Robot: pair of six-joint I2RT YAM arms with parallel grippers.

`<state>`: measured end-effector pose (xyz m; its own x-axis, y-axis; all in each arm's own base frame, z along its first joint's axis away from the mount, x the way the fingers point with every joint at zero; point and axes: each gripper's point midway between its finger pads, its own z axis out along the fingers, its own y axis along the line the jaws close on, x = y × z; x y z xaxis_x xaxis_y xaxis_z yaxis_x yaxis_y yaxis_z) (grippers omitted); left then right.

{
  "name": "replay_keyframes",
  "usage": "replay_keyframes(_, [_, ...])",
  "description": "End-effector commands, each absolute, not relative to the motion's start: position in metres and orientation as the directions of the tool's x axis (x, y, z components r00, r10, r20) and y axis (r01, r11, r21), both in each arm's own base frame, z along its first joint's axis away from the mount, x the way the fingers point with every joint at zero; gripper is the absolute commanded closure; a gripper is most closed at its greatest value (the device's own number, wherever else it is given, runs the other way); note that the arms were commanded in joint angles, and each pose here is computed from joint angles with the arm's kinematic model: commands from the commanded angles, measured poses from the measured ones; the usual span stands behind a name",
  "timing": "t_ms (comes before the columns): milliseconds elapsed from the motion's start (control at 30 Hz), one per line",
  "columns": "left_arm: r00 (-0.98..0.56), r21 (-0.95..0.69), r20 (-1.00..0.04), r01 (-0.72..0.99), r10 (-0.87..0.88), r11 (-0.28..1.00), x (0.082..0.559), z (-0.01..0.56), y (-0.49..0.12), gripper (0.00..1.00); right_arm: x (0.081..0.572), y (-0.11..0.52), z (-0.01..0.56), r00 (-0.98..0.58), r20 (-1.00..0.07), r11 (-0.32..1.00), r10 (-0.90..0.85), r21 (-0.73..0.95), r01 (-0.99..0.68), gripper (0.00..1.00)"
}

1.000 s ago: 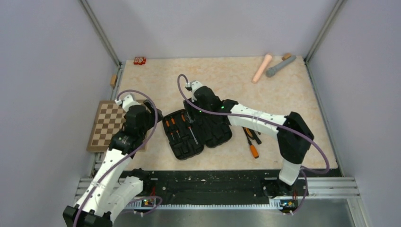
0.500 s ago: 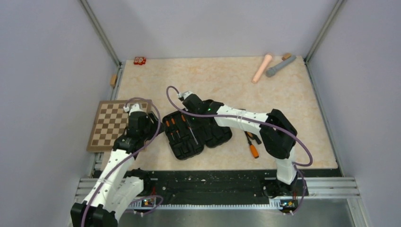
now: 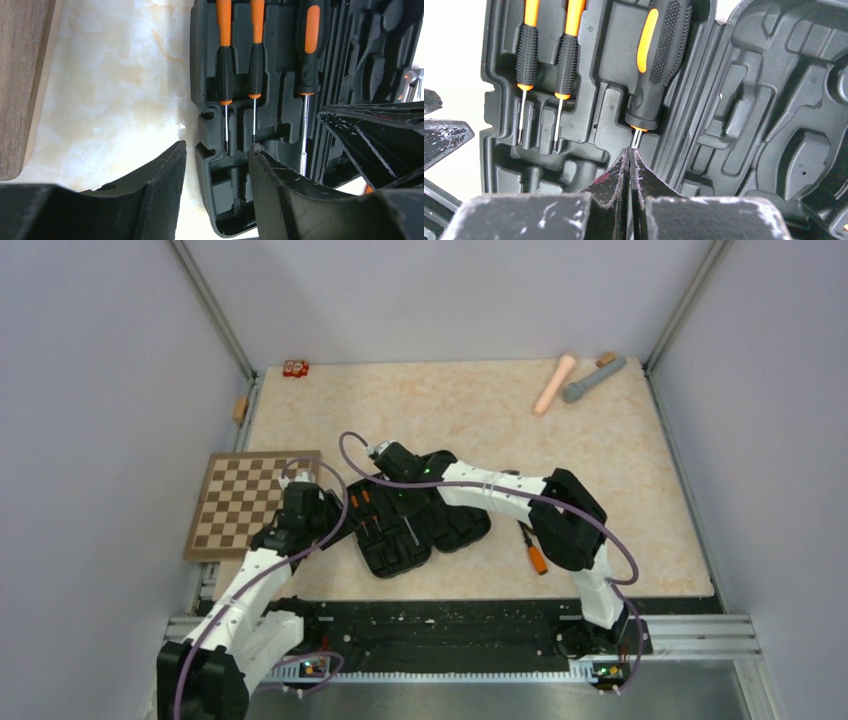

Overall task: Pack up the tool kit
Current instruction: Place the screwdriver in the toolbox.

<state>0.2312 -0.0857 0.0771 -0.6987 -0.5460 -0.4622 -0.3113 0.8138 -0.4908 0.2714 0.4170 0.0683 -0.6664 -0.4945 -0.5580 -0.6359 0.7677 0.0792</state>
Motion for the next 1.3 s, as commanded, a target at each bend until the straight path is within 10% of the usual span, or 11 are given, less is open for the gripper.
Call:
replay_keyframes(0, [-0.673,-0.526,-0.477,-0.296,-0.565,0.797,0.241,0.082,-0.088,0.47,0.272,0.425,0.074,-0.647,-0.562,0.755,-0.515,0.061,-0.653,1.00])
replay_keyframes(1267, [-0.728,-0.596,-0.359,-0.302,-0.584,0.744,0.227,0.058,-0.109,0.65,0.248,0.354,-0.032,-0.741,-0.206,0.767,-0.639,-0.093,-0.635,1.00])
